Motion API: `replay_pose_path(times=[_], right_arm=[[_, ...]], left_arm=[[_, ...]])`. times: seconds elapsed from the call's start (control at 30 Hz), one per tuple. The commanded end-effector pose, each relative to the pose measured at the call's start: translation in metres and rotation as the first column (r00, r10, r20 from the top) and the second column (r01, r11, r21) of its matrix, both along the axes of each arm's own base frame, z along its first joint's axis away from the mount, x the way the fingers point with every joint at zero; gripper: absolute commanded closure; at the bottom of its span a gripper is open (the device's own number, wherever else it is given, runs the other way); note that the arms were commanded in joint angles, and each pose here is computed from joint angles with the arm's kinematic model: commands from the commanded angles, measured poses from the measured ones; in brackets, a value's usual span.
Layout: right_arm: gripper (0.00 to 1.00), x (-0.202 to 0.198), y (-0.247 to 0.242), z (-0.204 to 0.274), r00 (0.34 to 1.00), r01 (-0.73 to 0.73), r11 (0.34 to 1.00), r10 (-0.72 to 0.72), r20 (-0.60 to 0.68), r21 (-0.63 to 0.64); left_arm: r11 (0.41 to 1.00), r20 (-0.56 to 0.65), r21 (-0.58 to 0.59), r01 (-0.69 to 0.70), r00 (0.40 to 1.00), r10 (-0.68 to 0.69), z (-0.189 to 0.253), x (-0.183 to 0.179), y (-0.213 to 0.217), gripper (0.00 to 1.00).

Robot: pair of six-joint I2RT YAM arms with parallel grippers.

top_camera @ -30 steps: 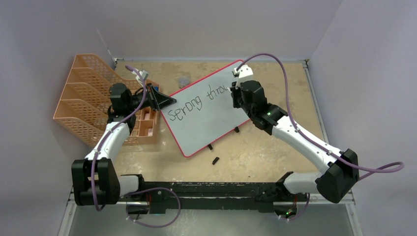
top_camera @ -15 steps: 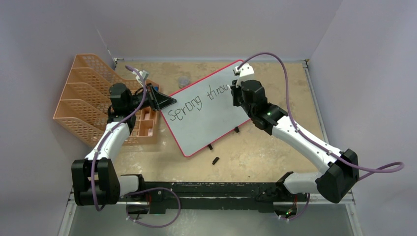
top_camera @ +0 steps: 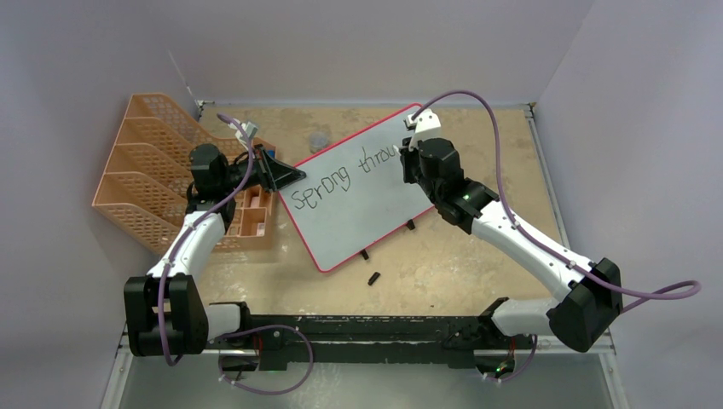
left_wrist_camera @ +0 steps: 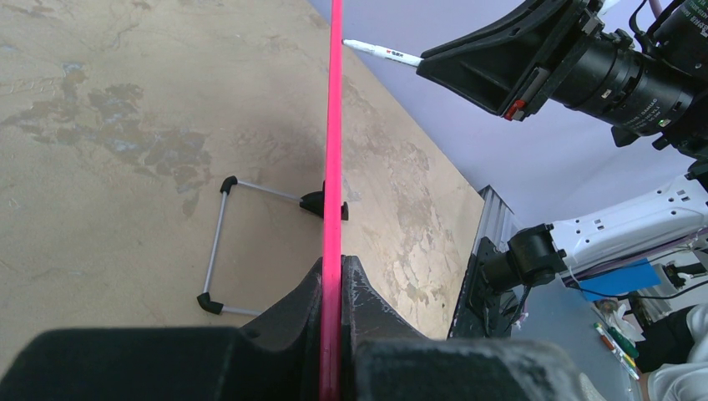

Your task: Write a sentence on the whiteboard

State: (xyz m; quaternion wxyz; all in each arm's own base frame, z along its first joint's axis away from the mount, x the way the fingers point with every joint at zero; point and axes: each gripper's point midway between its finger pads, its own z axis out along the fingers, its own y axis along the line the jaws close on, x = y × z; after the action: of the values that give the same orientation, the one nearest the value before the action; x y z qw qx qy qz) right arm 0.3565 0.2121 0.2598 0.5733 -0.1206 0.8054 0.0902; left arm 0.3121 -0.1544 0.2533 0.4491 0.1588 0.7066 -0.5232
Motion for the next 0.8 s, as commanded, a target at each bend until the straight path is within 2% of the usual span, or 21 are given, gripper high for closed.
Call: replay_pose_path(times=[0.0, 0.77], right_arm=[[1.0, 0.005, 0.004, 0.035, 0.997, -0.016, 0.998, 0.011, 0.077, 0.055], [1.0, -0.006, -0.008, -0.006, 0.999, 0.012, 1.0, -0.013, -0.038, -0.017]], left_arm=[[0.997, 0.027, 0.012, 0.08, 0.996, -0.08, 0.002, -0.01, -0.01, 1.0], [0.997, 0.027, 0.012, 0.08, 0.996, -0.08, 0.002, -0.01, -0.01, 1.0]])
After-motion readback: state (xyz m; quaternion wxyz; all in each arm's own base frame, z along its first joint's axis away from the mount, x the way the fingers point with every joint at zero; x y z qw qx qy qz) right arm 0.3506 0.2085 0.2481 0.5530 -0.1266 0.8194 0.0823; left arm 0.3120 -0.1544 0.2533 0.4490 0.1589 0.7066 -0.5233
